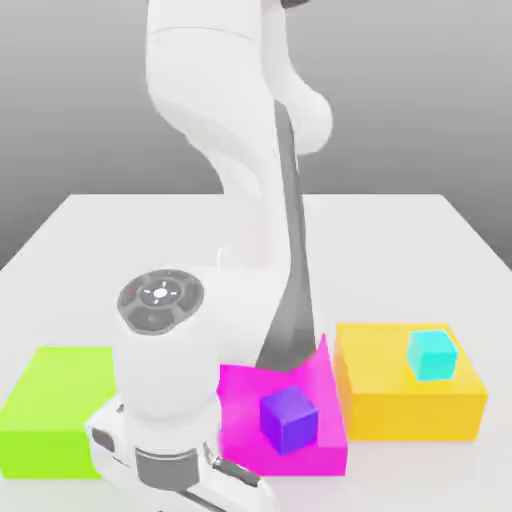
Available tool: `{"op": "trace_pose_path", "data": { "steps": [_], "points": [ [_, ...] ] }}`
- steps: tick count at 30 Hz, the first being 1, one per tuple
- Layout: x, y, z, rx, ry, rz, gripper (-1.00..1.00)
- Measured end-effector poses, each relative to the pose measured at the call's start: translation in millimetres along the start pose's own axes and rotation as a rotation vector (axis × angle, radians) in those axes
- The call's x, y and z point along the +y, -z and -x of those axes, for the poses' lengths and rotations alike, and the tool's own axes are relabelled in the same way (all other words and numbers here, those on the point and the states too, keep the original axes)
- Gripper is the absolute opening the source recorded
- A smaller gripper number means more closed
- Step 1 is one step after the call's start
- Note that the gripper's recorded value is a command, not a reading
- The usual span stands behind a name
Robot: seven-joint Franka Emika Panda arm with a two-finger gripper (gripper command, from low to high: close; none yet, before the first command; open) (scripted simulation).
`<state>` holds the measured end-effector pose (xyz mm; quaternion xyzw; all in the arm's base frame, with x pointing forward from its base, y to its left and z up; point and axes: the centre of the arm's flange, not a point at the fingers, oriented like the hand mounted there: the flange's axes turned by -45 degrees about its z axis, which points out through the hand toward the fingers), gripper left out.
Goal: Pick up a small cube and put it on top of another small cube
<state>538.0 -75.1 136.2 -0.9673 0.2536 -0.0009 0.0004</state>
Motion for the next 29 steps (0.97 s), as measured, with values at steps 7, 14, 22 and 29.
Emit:
{"op": "trace_pose_path", "data": {
  "steps": [7, 14, 22, 29],
  "points": [
    [-3, 57, 5, -0.002, -0.01, -0.006, -1.0],
    [-34, 124, 69, -0.015, -0.108, -0.046, -1.0],
    [-47, 154, 146, -0.002, -0.214, -0.004, -1.0],
    [-46, 103, 150, 0.0, -0.223, 0.001, 1.0]
  ]
}}
